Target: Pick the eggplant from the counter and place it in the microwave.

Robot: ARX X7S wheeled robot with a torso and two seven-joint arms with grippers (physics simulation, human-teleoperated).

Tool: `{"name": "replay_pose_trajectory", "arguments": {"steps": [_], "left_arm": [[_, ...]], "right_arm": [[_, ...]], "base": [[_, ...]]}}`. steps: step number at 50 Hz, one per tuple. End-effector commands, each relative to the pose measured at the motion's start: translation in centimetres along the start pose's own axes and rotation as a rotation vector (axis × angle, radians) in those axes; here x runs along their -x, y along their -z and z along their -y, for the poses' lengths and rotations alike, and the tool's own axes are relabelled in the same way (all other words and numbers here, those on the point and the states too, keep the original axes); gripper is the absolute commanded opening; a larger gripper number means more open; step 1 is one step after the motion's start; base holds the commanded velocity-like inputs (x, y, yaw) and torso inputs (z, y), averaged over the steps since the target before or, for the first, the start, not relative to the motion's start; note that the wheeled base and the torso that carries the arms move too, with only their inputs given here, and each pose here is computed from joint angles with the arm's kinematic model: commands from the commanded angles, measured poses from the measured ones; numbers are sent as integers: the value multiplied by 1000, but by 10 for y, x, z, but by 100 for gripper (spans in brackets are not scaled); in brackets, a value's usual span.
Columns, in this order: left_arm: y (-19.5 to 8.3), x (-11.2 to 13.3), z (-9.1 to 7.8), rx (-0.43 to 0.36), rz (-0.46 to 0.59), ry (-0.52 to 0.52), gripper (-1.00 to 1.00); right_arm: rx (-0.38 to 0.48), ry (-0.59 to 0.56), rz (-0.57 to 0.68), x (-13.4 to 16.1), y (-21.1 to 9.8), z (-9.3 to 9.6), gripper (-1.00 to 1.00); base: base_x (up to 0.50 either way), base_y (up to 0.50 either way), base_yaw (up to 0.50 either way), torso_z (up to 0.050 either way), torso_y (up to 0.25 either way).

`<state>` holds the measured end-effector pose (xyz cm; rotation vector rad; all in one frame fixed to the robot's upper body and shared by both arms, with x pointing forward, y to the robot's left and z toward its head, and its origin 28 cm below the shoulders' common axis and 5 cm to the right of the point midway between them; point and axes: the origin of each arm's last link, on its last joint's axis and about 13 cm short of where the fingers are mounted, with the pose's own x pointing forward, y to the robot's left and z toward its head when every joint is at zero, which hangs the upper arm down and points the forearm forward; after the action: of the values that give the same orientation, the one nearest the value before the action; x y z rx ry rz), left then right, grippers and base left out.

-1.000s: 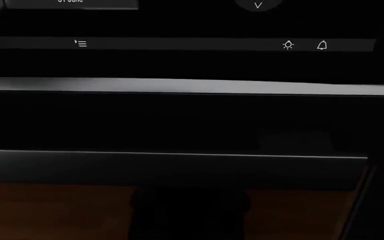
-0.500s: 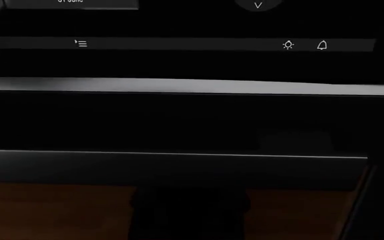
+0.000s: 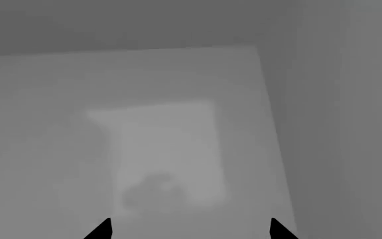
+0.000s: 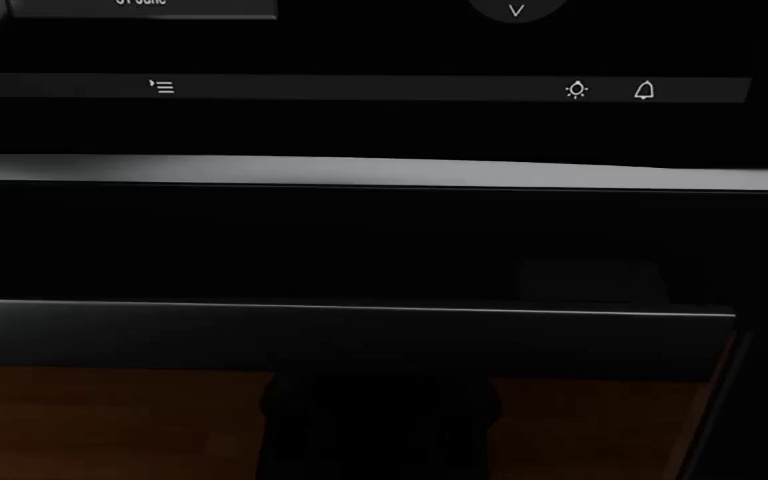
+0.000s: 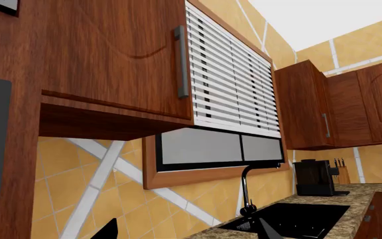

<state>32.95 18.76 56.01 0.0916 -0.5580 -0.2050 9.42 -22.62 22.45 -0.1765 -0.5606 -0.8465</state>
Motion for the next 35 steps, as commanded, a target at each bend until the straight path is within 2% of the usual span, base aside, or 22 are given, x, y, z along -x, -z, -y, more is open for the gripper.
{"name": "replay_pose_trajectory", "arguments": {"steps": [1, 12, 17, 21, 31, 35], "left_arm": [[52, -6, -7, 42, -102, -19, 100], [43, -8, -11, 47, 41, -8, 100], [37, -10, -10, 55, 125, 31, 100], [31, -11, -9, 33, 217, 49, 100], [22, -11, -10, 15, 338, 56, 100], [18, -12, -8, -25, 408, 66, 100]], "right_arm": [[-3, 1, 4, 1, -1, 1, 100], [-4, -5, 6, 1, -2, -1, 100], [-3, -4, 7, 1, -2, -1, 100], [-4, -4, 6, 0, -2, -1, 100], [-8, -5, 9, 0, -3, -2, 100], [-10, -6, 9, -1, -3, -2, 100]], "base": [[0, 0, 0, 0, 0], [6, 1, 0, 0, 0], [3, 0, -1, 0, 0], [3, 0, -1, 0, 0], [2, 0, -1, 0, 0], [0, 0, -1, 0, 0]]}}
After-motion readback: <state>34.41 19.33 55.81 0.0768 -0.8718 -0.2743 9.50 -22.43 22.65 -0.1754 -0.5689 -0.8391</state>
